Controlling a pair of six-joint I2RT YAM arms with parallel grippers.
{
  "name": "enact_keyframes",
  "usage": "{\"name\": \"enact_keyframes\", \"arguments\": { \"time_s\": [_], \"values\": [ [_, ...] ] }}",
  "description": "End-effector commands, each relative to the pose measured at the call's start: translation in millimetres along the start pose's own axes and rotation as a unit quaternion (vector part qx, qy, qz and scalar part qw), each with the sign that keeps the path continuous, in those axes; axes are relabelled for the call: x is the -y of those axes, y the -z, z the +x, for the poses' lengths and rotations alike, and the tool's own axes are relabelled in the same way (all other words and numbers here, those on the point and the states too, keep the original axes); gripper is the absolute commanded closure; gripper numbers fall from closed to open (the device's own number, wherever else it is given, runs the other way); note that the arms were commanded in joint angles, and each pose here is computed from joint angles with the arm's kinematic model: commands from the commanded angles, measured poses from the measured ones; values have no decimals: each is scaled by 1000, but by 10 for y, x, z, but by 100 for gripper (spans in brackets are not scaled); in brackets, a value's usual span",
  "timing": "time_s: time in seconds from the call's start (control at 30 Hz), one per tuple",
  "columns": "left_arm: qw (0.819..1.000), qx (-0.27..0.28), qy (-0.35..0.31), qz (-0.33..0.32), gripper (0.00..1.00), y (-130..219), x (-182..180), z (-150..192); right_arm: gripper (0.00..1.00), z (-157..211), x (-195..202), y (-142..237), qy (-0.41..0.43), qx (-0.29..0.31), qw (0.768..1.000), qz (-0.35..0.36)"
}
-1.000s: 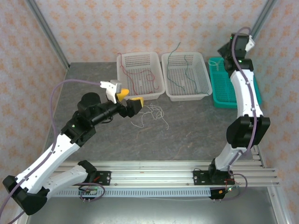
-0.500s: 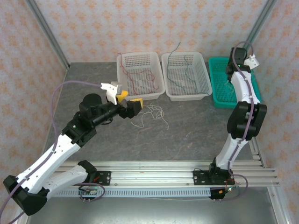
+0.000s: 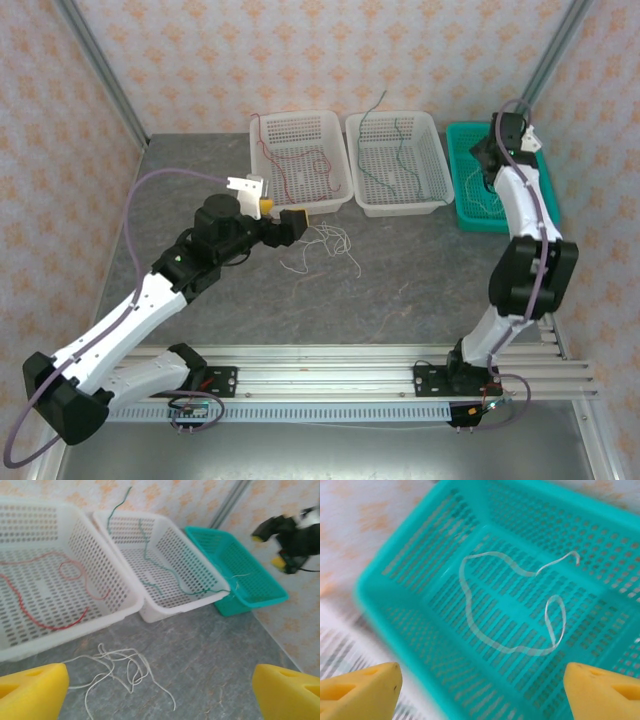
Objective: Untangle the cables
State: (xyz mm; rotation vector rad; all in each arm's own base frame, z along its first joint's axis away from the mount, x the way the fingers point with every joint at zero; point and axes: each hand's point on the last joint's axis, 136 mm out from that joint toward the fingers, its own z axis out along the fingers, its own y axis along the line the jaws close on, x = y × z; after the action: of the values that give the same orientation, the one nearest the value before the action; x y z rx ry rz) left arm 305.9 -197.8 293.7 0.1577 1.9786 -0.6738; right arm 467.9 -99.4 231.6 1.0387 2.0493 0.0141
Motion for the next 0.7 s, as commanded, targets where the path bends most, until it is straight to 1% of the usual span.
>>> {"name": "enact_keyframes", "arguments": {
  "time_s": [0.0,0.03,0.1,0.17,0.23,0.27,0.3,0.37,0.4,0.47,0.53,0.6,0.67],
  "values": [
    [997,-12,22,-71,7,-28,-239,44,19,384,-726,637,77,-20,979,-189],
    [996,-20,27,-86,7,-43,-297,98,21,539,-853,808,96,-29,967,-233],
    [991,-41,39,-118,8,-73,-430,238,24,1041,-1092,1174,145,-55,935,-318],
    [986,-60,54,-148,10,-73,-553,373,25,1516,-1199,1457,199,-80,906,-365],
    [981,-75,70,-165,12,-71,-641,522,27,2024,-1233,1660,246,-121,879,-390],
    [979,-85,73,-173,14,-70,-689,616,27,2282,-1213,1729,265,-150,868,-393],
    [975,-93,91,-181,16,-70,-734,720,28,2516,-1199,1783,276,-179,858,-394],
    [966,-117,110,-205,19,-71,-840,908,29,2870,-1165,1845,290,-230,840,-395],
    [958,-136,123,-222,22,-77,-900,1019,29,3017,-1149,1844,291,-250,837,-390],
    [943,-171,158,-240,26,-125,-969,1222,29,3171,-1135,1805,287,-271,835,-384],
    [933,-189,216,-217,27,-283,-931,1398,29,3251,-1147,1750,274,-280,836,-384],
    [924,-183,285,-176,27,-504,-846,1501,30,3278,-1173,1724,271,-281,835,-386],
    [917,-179,318,-165,27,-646,-826,1563,29,3261,-1195,1712,273,-279,837,-384]
  ]
}}
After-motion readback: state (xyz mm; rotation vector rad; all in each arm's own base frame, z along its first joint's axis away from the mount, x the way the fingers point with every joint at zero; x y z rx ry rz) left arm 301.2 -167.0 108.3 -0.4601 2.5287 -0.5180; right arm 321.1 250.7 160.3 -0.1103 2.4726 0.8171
